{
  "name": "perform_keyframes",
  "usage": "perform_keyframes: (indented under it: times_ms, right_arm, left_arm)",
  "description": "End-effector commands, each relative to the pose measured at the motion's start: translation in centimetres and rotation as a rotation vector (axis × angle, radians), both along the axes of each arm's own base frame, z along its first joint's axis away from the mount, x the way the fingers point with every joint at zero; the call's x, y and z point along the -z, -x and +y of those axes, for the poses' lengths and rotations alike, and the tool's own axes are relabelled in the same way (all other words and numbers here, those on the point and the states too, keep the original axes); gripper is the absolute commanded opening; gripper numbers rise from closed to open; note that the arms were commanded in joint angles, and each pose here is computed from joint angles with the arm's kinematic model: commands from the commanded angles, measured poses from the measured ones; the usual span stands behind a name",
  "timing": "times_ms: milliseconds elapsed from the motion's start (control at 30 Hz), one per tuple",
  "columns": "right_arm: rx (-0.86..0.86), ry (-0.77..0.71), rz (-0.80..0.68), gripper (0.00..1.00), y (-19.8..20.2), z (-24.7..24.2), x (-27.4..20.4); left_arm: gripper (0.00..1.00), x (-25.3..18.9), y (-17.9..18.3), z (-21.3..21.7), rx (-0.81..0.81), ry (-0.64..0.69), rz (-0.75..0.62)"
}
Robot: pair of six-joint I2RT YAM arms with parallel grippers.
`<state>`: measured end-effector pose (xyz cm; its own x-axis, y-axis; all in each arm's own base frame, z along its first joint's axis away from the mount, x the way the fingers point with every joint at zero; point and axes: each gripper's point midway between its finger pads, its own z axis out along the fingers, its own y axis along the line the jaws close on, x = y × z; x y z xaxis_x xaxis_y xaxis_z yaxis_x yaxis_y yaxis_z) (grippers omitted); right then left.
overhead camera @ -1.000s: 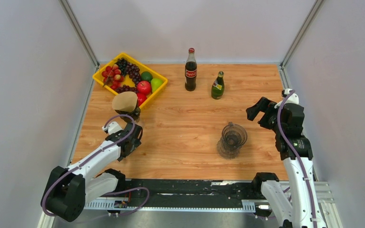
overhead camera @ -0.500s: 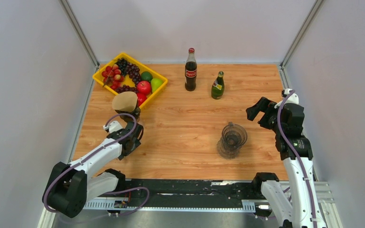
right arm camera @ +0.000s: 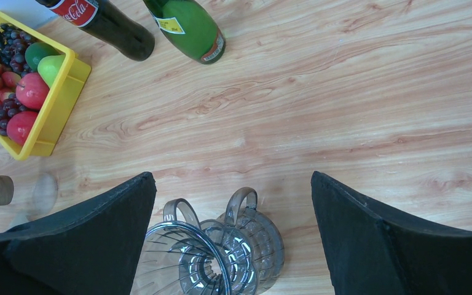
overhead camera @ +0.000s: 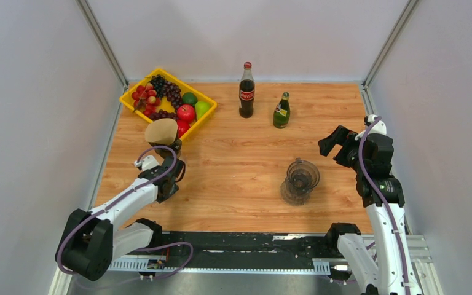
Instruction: Place the coffee filter in the dripper
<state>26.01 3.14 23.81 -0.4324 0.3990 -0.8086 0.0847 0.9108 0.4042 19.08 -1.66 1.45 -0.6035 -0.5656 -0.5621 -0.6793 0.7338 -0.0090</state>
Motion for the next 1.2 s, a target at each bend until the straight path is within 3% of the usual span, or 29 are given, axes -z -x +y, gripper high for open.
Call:
perform_keyframes:
  times_ms: [0, 267, 500, 700, 867, 1167]
  right_arm:
    - [-0.012, 0.008, -0.083, 1.0, -0.4, 0.1, -2.4]
    - [-0.02, 0.002, -0.077, 1.0, -0.4, 0.3, -2.1]
    - [-0.043, -0.011, -0.074, 1.0, -0.4, 0.8, -2.1]
    - [-0.063, -0.021, -0.077, 1.0, -0.3, 1.2, -2.2]
    - [-0.065, -0.024, -0.08, 1.0, -0.2, 1.2, -2.2]
    - [-0.107, -0.034, -0.087, 1.0, 0.0, 1.9, -2.4]
  left_arm:
    - [0.44, 0.3, 1.2, -1.0, 0.023, 0.061, 0.053]
    - [0.28, -0.3, 2.6, -3.2, 0.111, 0.203, 0.059]
    - [0.23, -2.2, 2.3, -7.1, 0.285, 0.375, -0.014]
    - [0.19, -5.0, 1.9, -9.7, 0.466, 0.413, -0.074]
    - [0.1, -6.7, 2.0, -12.7, 0.628, 0.434, -0.108]
    - [0.08, -8.8, 2.9, -18.4, 0.922, 0.488, -0.135]
